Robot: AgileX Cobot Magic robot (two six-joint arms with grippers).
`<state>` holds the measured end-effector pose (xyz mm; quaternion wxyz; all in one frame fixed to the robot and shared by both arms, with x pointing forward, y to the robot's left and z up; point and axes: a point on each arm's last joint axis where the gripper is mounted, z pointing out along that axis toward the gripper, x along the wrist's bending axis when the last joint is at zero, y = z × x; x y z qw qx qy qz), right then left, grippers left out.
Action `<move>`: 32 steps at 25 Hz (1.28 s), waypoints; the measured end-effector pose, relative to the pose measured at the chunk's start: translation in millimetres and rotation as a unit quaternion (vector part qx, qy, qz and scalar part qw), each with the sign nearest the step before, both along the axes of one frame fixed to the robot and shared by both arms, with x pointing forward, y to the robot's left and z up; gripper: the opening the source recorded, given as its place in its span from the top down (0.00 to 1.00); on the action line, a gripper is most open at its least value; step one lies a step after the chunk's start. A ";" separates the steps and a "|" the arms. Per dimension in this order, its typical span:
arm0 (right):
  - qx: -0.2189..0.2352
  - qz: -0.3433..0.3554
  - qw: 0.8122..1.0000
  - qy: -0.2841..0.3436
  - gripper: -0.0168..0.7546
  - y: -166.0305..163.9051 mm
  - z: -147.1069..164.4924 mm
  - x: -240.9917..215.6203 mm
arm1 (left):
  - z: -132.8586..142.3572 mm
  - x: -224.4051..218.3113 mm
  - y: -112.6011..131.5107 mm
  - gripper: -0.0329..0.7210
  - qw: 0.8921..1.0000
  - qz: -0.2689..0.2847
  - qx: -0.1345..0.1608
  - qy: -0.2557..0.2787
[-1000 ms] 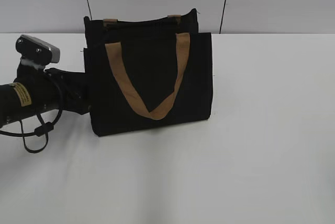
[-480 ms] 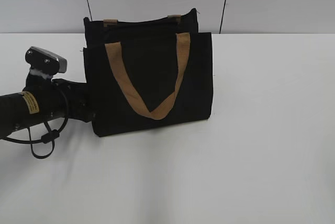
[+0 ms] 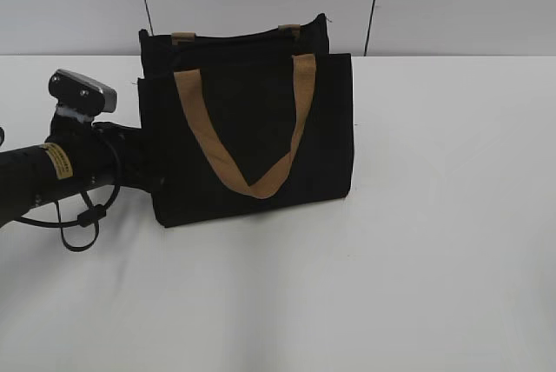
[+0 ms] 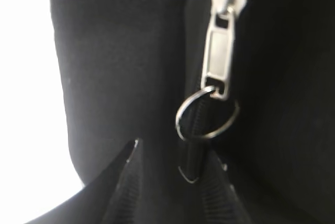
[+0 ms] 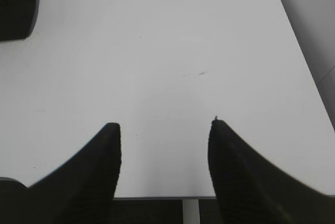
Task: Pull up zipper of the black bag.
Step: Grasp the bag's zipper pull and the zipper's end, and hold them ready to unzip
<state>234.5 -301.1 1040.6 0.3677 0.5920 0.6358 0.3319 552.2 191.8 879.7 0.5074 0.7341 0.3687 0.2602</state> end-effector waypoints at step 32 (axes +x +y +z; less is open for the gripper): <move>0.000 0.000 1.000 0.000 0.45 0.0 0.0 0.0 | 151.1 -35.1 13.0 0.93 0.991 0.059 -0.024 -0.117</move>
